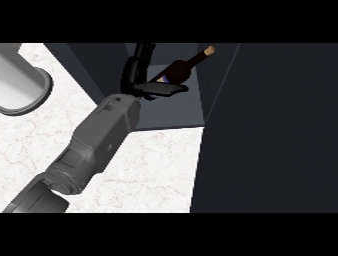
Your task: Pick up the wine, place it into the cabinet and close the cabinet
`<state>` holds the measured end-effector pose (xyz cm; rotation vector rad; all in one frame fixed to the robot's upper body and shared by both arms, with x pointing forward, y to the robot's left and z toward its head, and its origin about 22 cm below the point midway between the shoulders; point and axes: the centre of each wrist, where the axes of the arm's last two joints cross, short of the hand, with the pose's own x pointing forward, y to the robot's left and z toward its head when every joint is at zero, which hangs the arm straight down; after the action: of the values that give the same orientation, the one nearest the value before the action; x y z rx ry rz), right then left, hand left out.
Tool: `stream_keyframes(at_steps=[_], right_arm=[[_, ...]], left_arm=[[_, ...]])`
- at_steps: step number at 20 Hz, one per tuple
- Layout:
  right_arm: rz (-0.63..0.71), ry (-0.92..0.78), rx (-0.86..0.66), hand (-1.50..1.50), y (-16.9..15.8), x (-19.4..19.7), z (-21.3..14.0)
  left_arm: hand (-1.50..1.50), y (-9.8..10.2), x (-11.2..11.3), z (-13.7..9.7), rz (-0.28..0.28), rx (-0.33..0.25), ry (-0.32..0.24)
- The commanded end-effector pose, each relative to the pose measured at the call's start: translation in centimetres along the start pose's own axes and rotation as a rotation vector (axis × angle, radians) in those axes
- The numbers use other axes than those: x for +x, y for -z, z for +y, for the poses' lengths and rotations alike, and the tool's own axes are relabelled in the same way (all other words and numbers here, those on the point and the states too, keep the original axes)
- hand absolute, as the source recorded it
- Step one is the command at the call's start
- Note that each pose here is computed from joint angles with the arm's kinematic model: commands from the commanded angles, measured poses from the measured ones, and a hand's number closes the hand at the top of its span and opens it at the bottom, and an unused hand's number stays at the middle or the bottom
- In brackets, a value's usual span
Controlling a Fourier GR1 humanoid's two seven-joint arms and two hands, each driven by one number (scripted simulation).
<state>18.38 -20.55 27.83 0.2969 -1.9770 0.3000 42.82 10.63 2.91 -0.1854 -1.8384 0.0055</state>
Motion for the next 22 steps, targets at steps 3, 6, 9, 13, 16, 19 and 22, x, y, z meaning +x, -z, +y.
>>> stream_keyframes(at_steps=[3, 6, 9, 13, 16, 19, 22], right_arm=[[-0.019, -0.031, -0.031, -1.5, -0.9, 2.0, -0.7], [0.015, -0.034, -0.039, -1.5, -0.8, 1.2, -1.0], [0.03, -0.005, -0.063, -1.5, -1.5, 1.6, -0.1], [0.016, -0.008, -0.064, -1.5, -1.5, 1.2, 0.9], [0.019, -0.024, -0.051, -1.5, -1.3, 1.5, 0.1], [0.018, -0.038, -0.038, -1.5, -2.0, 2.2, -0.1], [0.01, -0.037, -0.045, -1.5, -0.7, 1.4, 0.4]], left_arm=[[-1.5, 1.2, 1.7, 0.5, -0.006, -0.066, -0.046], [-1.5, 0.7, 1.8, -0.6, -0.015, -0.127, -0.061], [-1.5, 1.2, 3.5, -2.8, -0.043, -0.135, -0.052], [-1.5, -1.1, 3.4, -6.0, -0.039, -0.203, -0.097], [-1.5, -2.5, 4.7, -7.7, -0.057, -0.243, -0.081], [-1.5, -4.3, 6.0, -8.8, -0.055, -0.227, -0.125], [-1.5, -7.6, 6.6, -10.4, -0.034, -0.205, -0.166]])
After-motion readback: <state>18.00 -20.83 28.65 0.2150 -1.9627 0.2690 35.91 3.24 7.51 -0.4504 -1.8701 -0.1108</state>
